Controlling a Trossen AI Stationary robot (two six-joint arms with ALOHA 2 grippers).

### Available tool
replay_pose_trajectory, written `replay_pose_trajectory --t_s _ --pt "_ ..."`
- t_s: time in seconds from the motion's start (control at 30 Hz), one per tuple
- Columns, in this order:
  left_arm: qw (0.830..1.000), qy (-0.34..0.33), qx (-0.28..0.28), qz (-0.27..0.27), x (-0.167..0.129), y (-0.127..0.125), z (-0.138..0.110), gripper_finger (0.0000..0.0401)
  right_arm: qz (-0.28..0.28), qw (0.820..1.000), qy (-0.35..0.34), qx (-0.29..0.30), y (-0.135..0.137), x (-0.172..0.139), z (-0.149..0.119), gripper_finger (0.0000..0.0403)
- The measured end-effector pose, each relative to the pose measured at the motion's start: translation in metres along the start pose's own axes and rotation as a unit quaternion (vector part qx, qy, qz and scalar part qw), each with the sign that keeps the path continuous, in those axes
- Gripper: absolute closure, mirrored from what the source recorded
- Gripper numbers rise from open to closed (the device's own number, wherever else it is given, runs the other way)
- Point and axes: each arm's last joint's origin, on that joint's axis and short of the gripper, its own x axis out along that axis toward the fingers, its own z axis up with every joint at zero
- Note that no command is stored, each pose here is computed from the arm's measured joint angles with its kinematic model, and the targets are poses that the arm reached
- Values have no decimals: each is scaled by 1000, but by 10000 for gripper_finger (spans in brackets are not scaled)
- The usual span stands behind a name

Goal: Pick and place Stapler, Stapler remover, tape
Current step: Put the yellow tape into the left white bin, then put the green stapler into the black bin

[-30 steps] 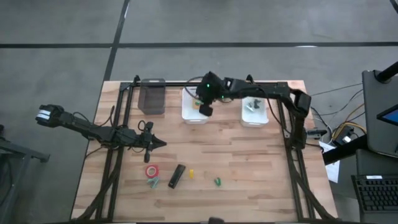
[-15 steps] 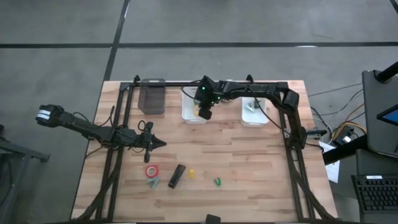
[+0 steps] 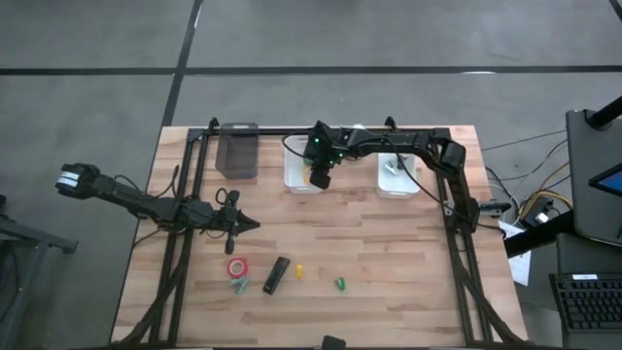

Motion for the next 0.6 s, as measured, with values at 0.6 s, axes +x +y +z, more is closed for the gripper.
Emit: replay_pose_trajectory --t_s 0.6 --pt "1000 0 0 0 0 0 0 378 14 999 -29 -26 32 -50 14 245"
